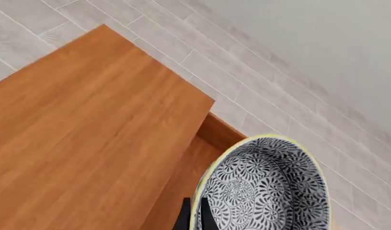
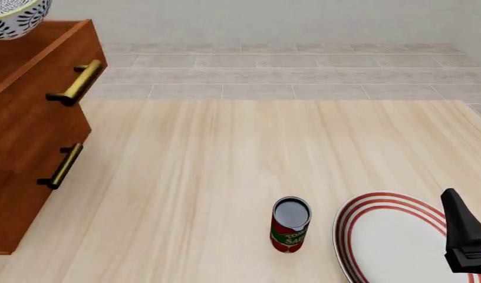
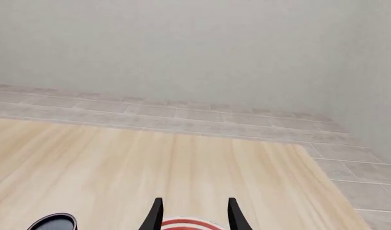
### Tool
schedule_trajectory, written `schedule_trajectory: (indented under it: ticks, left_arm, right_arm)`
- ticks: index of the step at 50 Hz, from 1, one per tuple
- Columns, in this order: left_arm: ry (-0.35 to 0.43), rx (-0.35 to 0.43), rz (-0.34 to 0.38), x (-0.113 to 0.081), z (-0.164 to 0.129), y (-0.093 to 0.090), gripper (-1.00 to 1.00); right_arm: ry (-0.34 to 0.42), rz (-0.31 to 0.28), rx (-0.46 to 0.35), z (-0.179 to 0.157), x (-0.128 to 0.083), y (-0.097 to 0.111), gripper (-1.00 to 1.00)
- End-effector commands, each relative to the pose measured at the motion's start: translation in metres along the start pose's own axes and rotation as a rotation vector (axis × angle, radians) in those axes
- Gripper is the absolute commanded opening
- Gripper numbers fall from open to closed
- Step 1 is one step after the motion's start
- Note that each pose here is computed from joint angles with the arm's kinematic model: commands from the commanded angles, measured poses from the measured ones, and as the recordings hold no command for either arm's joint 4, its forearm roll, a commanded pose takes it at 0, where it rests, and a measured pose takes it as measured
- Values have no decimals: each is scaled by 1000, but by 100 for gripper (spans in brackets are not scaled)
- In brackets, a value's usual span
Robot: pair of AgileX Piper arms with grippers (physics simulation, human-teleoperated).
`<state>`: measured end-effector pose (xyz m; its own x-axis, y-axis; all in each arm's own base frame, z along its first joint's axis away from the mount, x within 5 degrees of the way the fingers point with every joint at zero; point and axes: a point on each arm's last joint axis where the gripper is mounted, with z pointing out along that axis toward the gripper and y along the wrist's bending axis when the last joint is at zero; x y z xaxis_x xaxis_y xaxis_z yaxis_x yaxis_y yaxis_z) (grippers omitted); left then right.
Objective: Put the bowl on top of the cabinet.
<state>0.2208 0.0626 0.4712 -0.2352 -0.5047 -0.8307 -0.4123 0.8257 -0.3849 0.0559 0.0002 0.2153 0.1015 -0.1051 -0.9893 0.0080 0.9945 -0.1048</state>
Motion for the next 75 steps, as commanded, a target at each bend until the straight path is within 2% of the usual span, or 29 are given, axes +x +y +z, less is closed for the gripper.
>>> schedule_trajectory:
  ticks: [1,8,25,41,56,57,75]
  left_arm:
    - [-24,-29,-41,-9,4,7,-100]
    - [-41,-47,-62,-17,7,10,-100]
    - [-49,-91,-101,-22,20,22,-100]
    - [-77,-177,-153,-35,39,48,-100]
    - [-77,-177,-153,-35,39,48,-100]
    - [-86,-233,-172,-37,55,70,-100]
    - [-80,-302,-187,-36,83,101,-100]
  right_arm:
    - [2,-2,-1,0,0,0,100]
    - [5,-6,-3,0,1,0,100]
    - [12,-12,-6,0,1,0,100]
    - [12,-13,-6,0,2,0,100]
    - [10,-13,-5,0,1,0,100]
    - [10,-13,-5,0,1,0,100]
    - [10,-15,-5,0,1,0,100]
